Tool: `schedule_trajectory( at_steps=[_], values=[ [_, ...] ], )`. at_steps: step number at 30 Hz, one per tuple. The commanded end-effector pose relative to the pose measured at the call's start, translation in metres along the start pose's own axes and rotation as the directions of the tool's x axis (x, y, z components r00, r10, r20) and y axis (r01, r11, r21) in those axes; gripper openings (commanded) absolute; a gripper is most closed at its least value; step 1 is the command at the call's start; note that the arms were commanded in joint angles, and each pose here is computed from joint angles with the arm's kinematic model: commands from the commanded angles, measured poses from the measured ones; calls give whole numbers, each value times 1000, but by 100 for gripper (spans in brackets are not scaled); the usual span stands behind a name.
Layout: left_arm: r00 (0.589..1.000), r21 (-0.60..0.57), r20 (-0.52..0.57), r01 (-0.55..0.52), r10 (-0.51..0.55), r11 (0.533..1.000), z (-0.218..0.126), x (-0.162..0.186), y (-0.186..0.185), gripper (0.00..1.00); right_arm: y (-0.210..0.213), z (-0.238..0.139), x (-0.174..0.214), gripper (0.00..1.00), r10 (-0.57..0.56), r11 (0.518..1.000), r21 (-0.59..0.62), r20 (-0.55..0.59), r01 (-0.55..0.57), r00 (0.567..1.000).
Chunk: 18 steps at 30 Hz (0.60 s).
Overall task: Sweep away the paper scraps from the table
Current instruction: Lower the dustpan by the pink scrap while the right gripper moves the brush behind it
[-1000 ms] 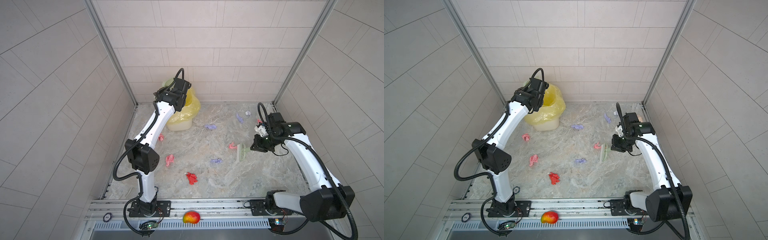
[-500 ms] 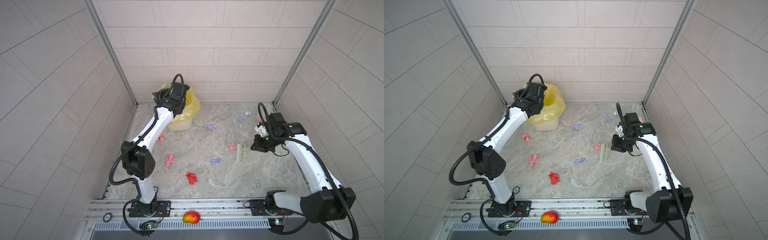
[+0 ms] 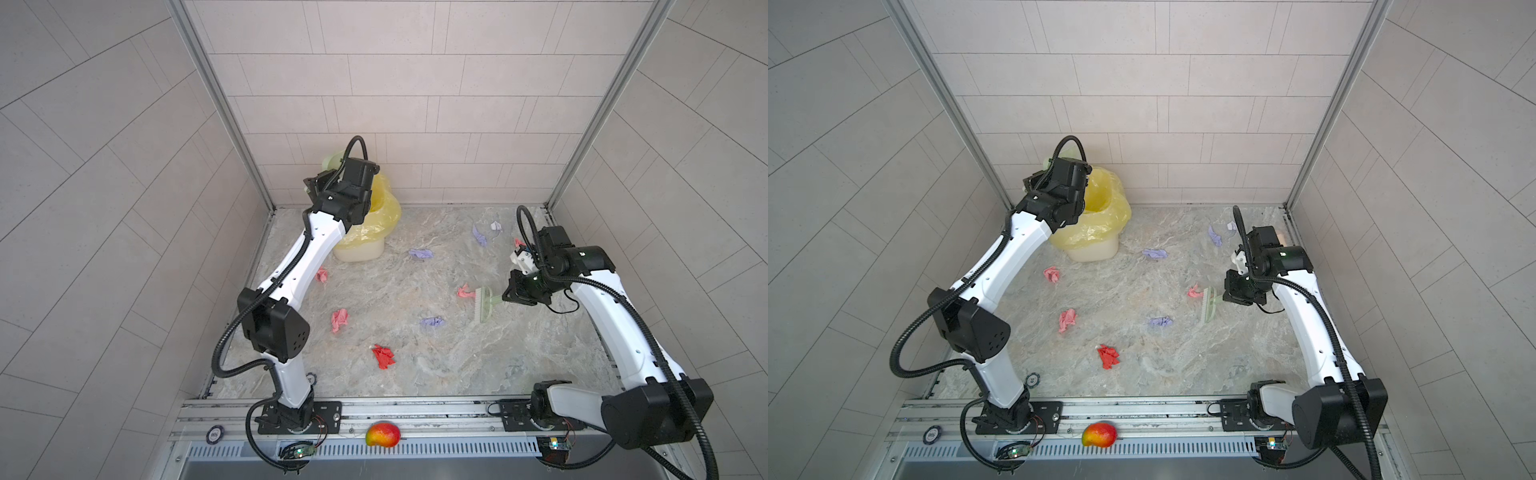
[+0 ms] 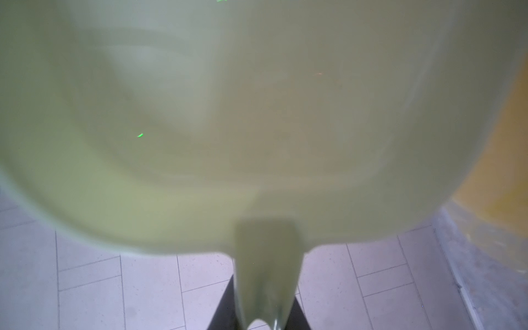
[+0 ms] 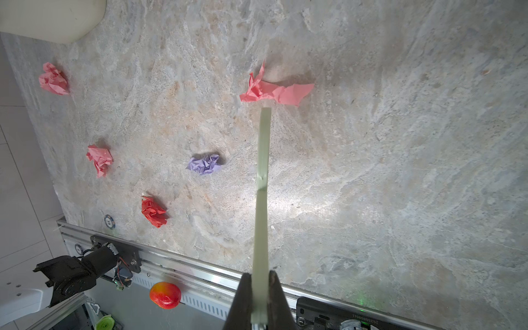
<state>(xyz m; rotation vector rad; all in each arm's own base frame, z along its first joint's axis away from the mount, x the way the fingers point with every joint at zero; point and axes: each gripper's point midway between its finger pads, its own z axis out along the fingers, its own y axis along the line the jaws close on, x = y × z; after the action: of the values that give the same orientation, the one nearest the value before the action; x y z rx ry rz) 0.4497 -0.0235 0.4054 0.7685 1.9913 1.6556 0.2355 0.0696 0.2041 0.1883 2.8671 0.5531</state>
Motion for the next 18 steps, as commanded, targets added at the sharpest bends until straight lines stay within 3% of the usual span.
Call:
schedule_trajectory(
  at_steps=[1,6,11,14,18],
  values=[
    [972,79,92,208,-215,975,-33,0,11,0,-4,-16,-2,0,-58,997,62,32,56,998],
    [920,246,200,285,-336,927,-76,-16,-10,0,-18,-29,-10,0,-114,979,173,49,104,992],
    [870,450,245,289,-428,845,-116,-26,-44,0,-29,-35,-16,0,-140,961,250,63,121,988],
    [858,564,246,252,-451,787,-139,-33,-71,0,-33,-33,-18,0,-152,952,278,56,131,987],
    [881,714,205,163,-426,681,-164,-39,-129,0,-37,-29,-24,0,-179,933,325,46,155,983]
  ],
)
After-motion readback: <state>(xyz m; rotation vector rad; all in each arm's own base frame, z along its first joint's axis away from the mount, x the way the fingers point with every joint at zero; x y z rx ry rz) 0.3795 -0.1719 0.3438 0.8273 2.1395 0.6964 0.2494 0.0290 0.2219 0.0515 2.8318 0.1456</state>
